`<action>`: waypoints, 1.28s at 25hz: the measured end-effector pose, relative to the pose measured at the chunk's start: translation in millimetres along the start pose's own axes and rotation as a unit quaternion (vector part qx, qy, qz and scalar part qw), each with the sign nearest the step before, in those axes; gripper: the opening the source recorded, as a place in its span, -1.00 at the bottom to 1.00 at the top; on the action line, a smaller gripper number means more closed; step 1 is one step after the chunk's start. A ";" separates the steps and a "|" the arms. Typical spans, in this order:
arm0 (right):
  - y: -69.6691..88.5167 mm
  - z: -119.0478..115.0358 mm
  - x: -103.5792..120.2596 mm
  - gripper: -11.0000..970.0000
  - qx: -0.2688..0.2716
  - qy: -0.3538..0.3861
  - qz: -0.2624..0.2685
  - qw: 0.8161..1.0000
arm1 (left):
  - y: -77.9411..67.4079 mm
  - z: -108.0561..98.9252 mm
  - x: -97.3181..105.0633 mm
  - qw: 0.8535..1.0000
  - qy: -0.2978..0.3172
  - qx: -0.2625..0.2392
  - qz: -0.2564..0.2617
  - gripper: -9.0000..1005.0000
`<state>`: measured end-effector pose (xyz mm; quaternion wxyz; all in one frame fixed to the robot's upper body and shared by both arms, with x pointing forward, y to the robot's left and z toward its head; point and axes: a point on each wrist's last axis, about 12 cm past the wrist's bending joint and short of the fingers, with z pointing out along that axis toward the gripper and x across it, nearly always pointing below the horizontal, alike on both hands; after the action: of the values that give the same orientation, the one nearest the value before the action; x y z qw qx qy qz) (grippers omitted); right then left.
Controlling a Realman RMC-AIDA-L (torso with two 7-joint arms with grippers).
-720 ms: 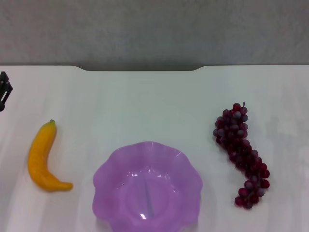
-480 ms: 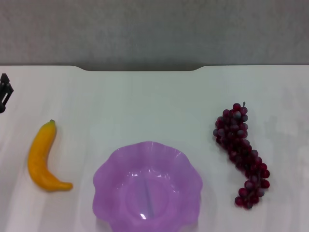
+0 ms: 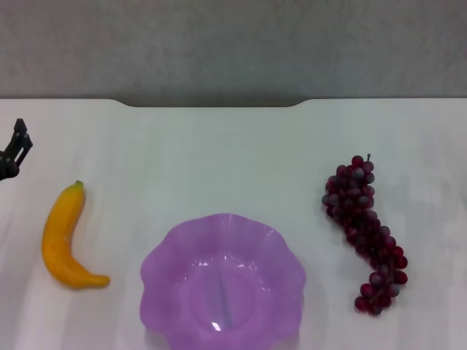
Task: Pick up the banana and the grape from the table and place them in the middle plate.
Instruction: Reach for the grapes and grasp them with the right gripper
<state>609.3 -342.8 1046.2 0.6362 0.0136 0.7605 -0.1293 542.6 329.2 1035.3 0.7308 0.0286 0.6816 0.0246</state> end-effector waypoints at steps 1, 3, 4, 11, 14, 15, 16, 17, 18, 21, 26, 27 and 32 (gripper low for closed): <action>2.4 -0.1 0.0 0.88 -0.006 0.000 -0.004 1.000 | -0.5 -0.1 0.1 1.000 0.000 0.002 0.001 0.76; 5.9 -0.2 -0.1 0.88 -0.016 0.000 -0.009 1.000 | -1.3 -0.3 0.6 1.000 0.002 0.004 0.002 0.75; 8.6 -0.3 -0.2 0.88 -0.021 0.000 -0.010 1.000 | -1.8 -0.4 0.9 1.000 0.003 0.006 0.002 0.75; 49.3 -12.2 6.1 0.87 -0.103 0.008 -0.010 0.995 | -4.2 -4.7 4.6 1.000 0.012 0.019 0.009 0.75; 70.6 -20.5 7.2 0.87 -0.150 0.006 -0.017 0.989 | -3.4 -5.1 4.7 1.000 0.012 0.019 0.010 0.75; 77.5 -23.4 7.2 0.87 -0.165 0.004 -0.019 0.986 | -3.1 -5.1 4.7 1.000 0.012 0.019 0.010 0.75; 81.7 -25.3 7.2 0.87 -0.174 0.003 -0.020 0.985 | -3.0 -5.0 4.6 1.000 0.012 0.019 0.010 0.75; 86.3 -28.0 7.6 0.87 -0.184 0.002 -0.019 0.983 | -3.0 -5.1 4.6 1.000 0.012 0.019 0.010 0.75; 90.4 -31.4 9.0 0.87 -0.193 0.003 -0.018 0.981 | -2.9 -5.0 4.6 1.000 0.012 0.019 0.010 0.75; 95.5 -40.7 15.4 0.87 -0.208 0.010 -0.014 0.978 | -2.9 -5.1 4.6 1.000 0.012 0.019 0.011 0.75; 95.5 -49.8 27.0 0.87 -0.217 0.030 -0.018 0.976 | -2.9 -5.1 4.6 1.000 0.012 0.019 0.011 0.75; 95.9 -50.3 28.6 0.87 -0.219 0.036 -0.020 0.975 | -2.9 -5.0 4.6 1.000 0.012 0.019 0.011 0.75; 100.0 -51.0 35.5 0.87 -0.233 0.071 -0.037 0.969 | -3.2 -4.9 4.5 1.000 0.012 0.020 0.014 0.75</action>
<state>571.9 -240.4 1001.7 0.5608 -0.1542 0.8129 0.0290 538.1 326.4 1030.2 0.7213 0.0523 0.6904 0.0212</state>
